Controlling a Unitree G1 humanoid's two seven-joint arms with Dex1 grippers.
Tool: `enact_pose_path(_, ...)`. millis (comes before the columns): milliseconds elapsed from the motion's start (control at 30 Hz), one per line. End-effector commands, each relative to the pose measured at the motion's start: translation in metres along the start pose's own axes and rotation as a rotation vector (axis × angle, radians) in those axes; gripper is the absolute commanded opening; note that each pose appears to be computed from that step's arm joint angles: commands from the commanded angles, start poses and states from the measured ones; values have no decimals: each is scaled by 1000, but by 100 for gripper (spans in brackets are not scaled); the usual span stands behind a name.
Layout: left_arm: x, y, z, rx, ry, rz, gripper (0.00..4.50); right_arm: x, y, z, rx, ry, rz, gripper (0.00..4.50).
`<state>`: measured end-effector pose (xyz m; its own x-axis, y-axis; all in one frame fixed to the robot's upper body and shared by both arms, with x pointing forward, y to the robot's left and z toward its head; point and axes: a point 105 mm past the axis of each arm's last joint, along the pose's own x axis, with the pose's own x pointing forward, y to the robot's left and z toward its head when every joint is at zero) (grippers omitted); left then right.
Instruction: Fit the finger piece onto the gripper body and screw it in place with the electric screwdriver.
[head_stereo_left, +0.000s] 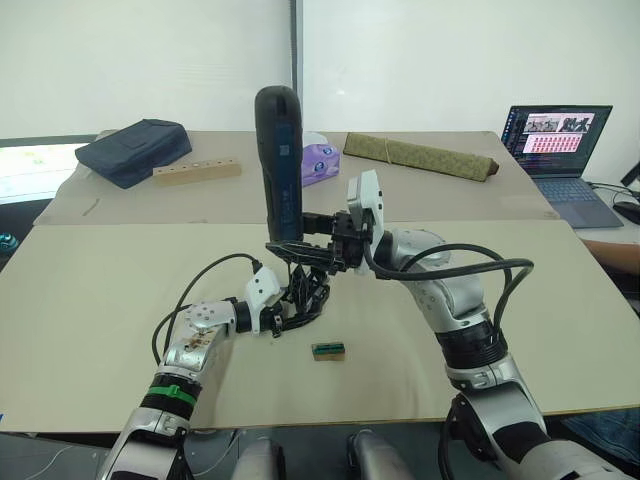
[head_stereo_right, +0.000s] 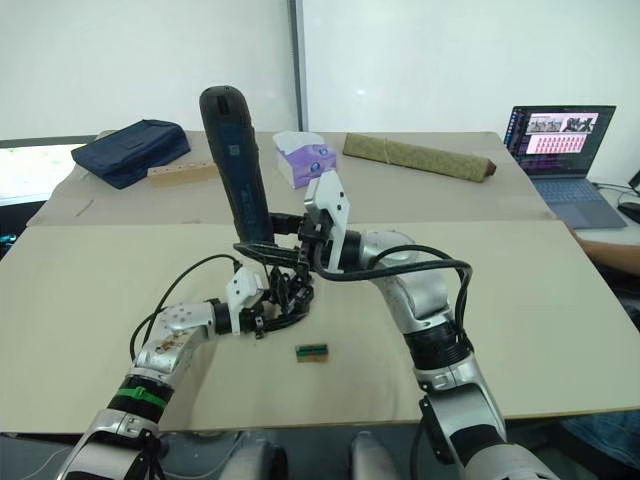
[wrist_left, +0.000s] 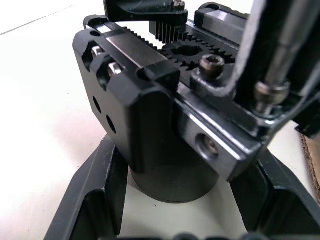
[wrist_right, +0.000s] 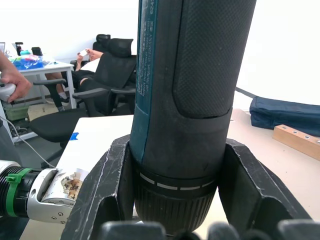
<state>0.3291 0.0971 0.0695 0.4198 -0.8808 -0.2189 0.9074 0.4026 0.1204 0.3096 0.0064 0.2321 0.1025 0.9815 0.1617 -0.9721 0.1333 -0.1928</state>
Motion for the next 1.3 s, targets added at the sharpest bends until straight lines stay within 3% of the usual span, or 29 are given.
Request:
enact_pose_path(33,-4,-5,-22,-58,68,-14,230,1,1,10,-45,-16,12,194)
enact_pose_path(1300,-5,-5,-22,-63,70,-13,230,-7,12,-38,37,100,2,194)
